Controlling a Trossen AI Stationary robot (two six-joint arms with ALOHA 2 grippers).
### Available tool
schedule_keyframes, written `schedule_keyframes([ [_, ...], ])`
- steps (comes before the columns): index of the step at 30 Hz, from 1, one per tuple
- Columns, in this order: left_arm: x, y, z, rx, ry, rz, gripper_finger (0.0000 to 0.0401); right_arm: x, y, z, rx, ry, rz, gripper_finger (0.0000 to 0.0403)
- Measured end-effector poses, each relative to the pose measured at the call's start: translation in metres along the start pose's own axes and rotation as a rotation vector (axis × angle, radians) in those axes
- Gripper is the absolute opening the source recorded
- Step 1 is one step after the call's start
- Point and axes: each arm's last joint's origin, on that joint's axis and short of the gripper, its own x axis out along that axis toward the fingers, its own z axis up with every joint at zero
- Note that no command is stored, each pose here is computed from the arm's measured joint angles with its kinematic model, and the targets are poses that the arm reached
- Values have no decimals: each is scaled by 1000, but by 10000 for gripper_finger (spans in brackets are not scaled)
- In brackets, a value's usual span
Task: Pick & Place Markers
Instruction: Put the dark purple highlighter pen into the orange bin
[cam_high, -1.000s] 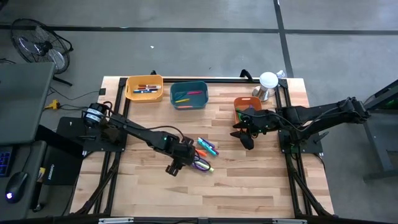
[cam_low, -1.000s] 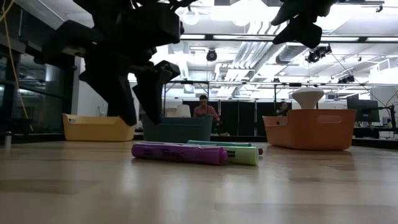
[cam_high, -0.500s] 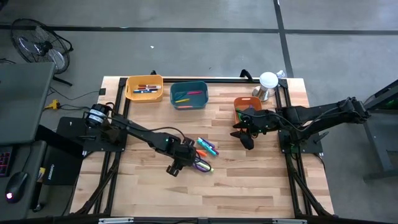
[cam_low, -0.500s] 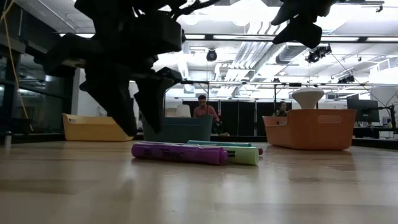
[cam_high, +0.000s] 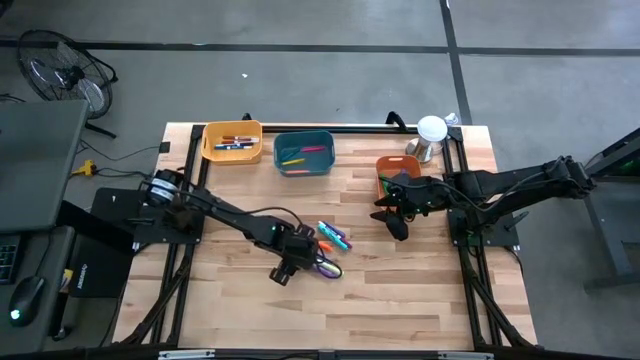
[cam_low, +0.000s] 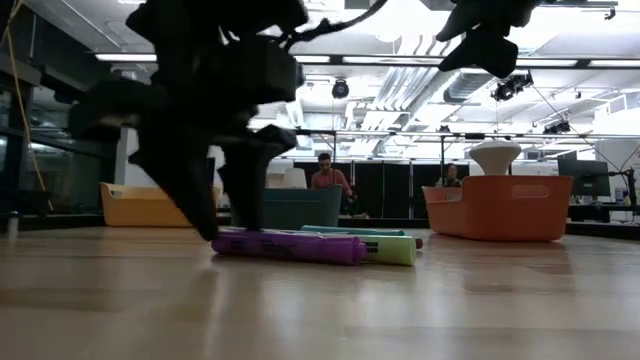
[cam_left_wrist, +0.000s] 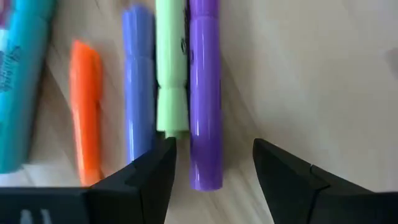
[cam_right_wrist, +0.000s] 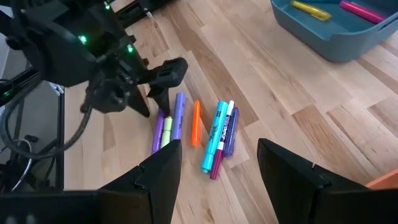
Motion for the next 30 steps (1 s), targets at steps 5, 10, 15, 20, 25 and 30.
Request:
schedule_keyframes([
  [5, 9, 0, -4, -1, 32, -4, 208, 0, 0, 0, 7, 0, 0, 200],
  [10, 14, 0, -4, -1, 36, -6, 208, 0, 0, -1, 18, 5, -4, 200],
  [15, 14, 0, -4, 1, 35, -4, 197, 0, -1, -1, 17, 7, -5, 200],
  [20, 15, -1, -4, 2, 35, -6, 153, 0, -1, -1, 18, 4, -9, 200],
  [25, 15, -1, -3, -9, 26, -19, 118, 0, -1, -1, 17, 3, -10, 200],
  [30, 15, -1, -3, -13, 20, -20, 86, 0, -1, -1, 21, 2, -12, 200],
])
